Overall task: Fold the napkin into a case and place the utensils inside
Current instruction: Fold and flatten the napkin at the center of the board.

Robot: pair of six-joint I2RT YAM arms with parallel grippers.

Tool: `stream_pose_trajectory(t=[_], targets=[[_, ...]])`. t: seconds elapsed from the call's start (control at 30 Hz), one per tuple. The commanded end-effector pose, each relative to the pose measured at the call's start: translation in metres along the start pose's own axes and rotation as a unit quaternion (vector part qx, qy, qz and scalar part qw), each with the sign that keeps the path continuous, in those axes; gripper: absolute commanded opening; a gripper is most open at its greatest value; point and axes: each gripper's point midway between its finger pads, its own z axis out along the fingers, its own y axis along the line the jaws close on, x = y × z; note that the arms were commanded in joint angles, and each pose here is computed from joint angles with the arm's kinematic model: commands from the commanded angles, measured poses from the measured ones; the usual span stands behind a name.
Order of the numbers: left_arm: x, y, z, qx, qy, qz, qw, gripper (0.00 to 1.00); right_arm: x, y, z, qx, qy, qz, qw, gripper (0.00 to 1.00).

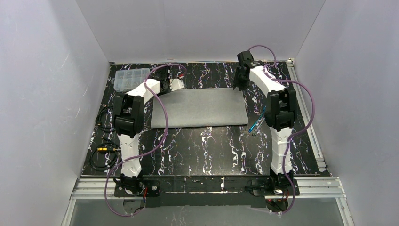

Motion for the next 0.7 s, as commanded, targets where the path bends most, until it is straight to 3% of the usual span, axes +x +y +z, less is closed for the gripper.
stream_pose_trajectory(t=[0.0,0.07,0.17,0.27,0.43,0.57,0.67], targets=[[0.000,0.021,-0.014,-0.043,-0.004,-0.016,0.999,0.10,-0.042,0.016,-0.017,-0.029,-0.059,0.006,0.998,0.52],[0.001,0.022,-0.015,-0.047,-0.002,-0.014,0.999,0.11,-0.045,0.012,-0.020,-0.017,-0.061,-0.002,0.998,0.67],[0.003,0.028,-0.019,-0.063,-0.001,-0.013,0.998,0.14,-0.047,0.003,-0.027,0.003,-0.070,-0.008,0.998,0.69],[0.003,0.038,-0.028,-0.078,-0.004,-0.021,0.997,0.19,-0.049,0.002,-0.038,-0.001,-0.093,-0.009,0.996,0.60],[0.005,0.047,-0.037,-0.088,0.000,-0.030,0.996,0.50,-0.037,0.012,-0.043,-0.047,-0.096,-0.009,0.994,0.48],[0.005,0.056,-0.051,-0.106,-0.007,-0.050,0.993,0.54,-0.015,0.016,-0.032,-0.055,-0.056,-0.020,0.997,0.43],[-0.003,0.043,-0.070,-0.056,-0.033,-0.097,0.993,0.54,-0.002,0.019,-0.036,-0.057,-0.044,-0.024,0.997,0.37]])
